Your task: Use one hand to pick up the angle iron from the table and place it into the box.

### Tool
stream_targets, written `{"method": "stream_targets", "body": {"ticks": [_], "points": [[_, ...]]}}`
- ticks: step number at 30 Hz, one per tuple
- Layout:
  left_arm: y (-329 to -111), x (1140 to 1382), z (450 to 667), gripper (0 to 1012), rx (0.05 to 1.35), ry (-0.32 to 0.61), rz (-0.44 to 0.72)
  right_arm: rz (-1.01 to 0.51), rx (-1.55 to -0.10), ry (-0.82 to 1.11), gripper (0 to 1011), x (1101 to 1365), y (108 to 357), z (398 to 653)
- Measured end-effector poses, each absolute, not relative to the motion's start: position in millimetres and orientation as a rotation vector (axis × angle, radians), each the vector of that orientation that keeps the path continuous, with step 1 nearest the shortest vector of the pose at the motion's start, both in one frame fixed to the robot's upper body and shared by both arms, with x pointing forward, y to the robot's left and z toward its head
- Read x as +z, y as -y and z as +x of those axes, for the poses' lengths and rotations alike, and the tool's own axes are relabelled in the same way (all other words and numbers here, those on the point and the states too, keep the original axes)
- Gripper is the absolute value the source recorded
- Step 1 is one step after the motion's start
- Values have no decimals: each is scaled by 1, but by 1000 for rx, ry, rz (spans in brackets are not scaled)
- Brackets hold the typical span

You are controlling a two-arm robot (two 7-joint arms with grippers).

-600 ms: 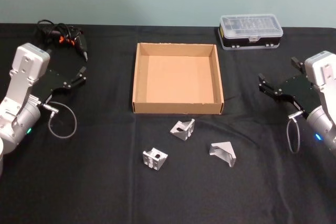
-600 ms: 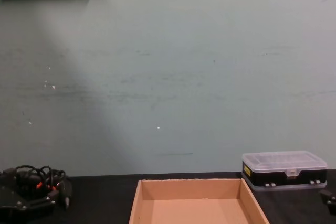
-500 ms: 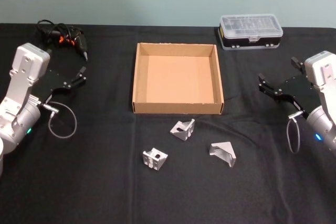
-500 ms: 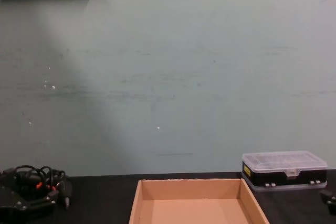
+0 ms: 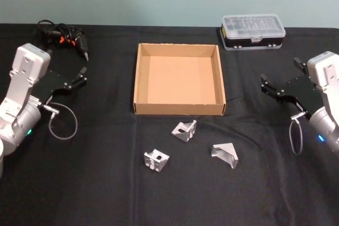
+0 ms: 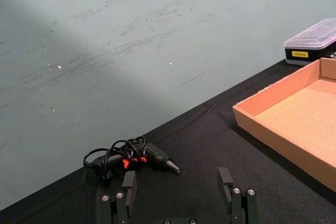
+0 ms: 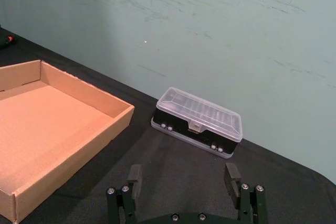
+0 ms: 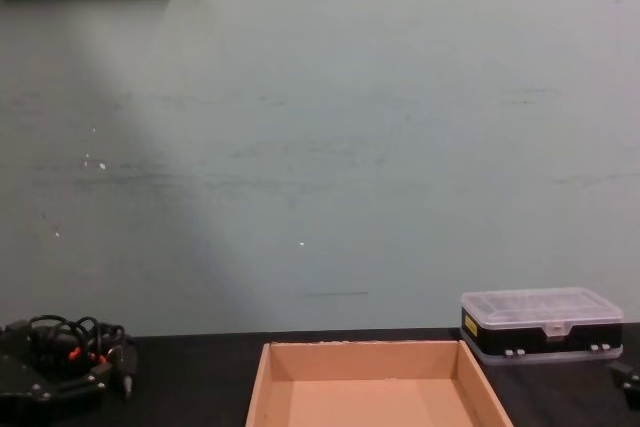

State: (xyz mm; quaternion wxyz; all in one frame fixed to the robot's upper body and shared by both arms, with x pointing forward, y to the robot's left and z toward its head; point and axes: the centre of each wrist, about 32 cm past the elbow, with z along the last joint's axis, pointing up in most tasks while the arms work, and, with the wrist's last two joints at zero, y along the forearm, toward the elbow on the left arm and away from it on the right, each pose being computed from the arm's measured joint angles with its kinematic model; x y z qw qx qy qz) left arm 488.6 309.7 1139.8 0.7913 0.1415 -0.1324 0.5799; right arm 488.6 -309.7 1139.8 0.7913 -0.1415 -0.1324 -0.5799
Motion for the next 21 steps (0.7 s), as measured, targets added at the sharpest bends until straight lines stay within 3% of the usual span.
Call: {"method": "stream_targets", "body": {"ticks": [14,21], "points": [[-310,1140,489,1011,1248,285,304,-276,-1242,281,1003,1146,310,485],[-310,1140,489,1011,1248,285,304,-204,-1197,235,1003,1163,316,462]]}}
